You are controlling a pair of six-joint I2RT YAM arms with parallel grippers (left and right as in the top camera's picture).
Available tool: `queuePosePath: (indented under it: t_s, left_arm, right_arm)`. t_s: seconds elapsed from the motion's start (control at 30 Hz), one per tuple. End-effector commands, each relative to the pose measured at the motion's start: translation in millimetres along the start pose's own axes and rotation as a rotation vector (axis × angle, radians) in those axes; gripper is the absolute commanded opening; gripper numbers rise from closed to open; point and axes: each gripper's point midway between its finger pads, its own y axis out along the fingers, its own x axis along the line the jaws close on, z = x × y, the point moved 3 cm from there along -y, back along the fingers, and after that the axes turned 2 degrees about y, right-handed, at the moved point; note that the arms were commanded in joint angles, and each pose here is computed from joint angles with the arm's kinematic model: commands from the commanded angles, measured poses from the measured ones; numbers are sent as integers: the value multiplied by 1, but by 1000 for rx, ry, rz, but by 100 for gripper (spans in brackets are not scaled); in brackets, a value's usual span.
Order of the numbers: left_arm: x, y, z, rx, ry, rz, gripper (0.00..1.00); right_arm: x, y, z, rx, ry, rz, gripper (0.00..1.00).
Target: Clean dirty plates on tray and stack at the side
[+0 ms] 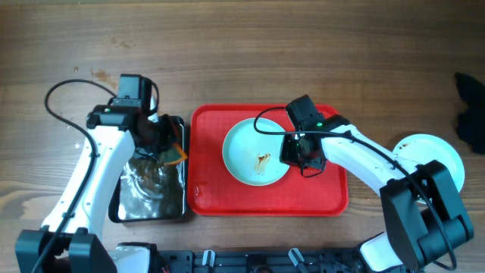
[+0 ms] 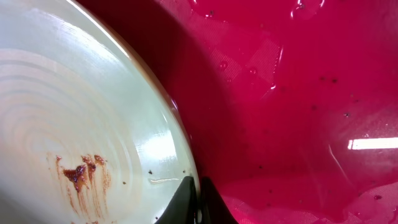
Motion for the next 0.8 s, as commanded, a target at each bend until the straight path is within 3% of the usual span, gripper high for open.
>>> queuePosePath:
  t_s: [0.0, 0.47, 0.5, 0.6, 0.77]
  left_arm:
    - [-24, -2, 6, 25, 127, 104, 4]
    - [19, -9, -12, 4, -44, 96, 4]
    - [27, -9, -12, -3, -48, 42, 4]
    - [14, -8, -4, 25, 93, 81, 4]
    - [-47, -1, 19, 52, 405, 207, 4]
  right_arm:
    - [-7, 9, 7, 28, -18, 21, 5]
    - [-7, 9, 7, 30, -17, 23, 4]
    - [-7, 9, 7, 30, -17, 23, 5]
    - [-7, 9, 7, 28, -17, 22, 5]
    - [-5, 9, 5, 21, -18, 16, 5]
